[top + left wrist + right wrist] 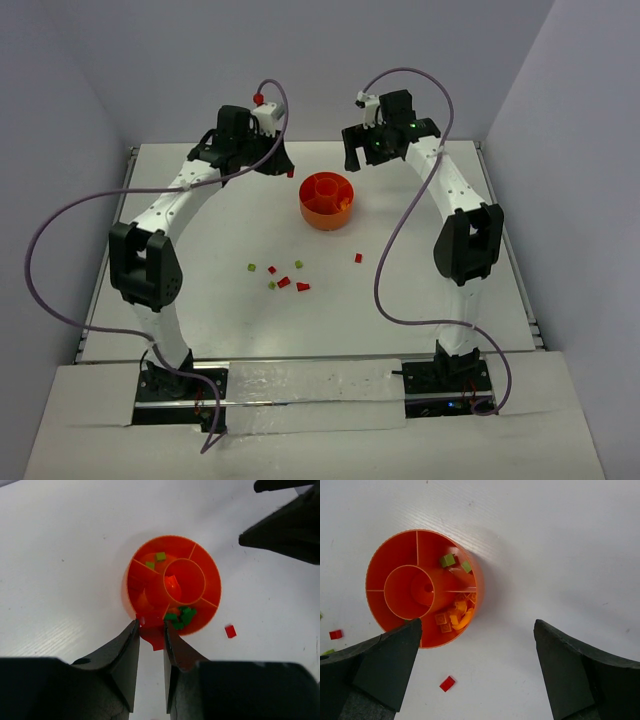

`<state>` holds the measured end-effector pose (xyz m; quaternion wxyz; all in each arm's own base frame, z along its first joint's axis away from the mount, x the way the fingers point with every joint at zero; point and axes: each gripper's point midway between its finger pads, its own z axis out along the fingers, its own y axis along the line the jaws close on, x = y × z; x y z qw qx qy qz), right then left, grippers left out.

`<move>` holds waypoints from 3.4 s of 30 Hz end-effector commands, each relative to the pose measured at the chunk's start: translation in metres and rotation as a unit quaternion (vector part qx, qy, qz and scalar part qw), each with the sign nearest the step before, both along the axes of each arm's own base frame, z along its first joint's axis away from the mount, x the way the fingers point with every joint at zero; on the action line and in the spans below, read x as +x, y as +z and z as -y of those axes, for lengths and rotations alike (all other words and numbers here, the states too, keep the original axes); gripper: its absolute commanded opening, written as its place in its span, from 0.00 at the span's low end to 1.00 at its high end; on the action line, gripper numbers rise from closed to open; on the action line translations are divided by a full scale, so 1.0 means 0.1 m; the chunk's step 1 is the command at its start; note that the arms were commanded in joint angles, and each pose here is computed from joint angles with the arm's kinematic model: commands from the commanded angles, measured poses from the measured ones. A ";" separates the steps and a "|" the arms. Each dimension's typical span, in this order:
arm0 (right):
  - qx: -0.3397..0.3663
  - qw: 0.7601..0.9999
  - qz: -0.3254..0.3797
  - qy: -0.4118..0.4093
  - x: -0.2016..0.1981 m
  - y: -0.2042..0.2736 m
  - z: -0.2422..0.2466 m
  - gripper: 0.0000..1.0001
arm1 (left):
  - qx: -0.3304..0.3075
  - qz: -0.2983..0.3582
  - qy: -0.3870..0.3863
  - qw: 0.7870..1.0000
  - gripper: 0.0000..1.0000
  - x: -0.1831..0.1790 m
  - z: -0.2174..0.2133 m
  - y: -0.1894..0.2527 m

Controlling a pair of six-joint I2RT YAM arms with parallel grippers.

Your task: Sort the legos into containers by color

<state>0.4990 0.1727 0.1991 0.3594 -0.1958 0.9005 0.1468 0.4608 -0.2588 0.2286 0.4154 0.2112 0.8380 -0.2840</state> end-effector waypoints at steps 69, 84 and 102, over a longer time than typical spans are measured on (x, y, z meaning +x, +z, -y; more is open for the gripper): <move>-0.116 0.816 0.033 0.565 -1.95 -1.19 -1.68 0.65 | -0.072 -0.059 0.027 0.995 0.53 -0.97 -1.50 0.17; -0.172 0.775 0.061 0.606 -1.78 -1.67 -1.68 0.71 | -0.067 -0.050 0.051 0.995 0.55 -1.14 -1.64 0.13; -0.163 0.745 0.026 0.646 -1.93 -1.85 -1.71 0.53 | -0.050 -0.068 0.045 0.995 0.55 -1.16 -1.69 -0.02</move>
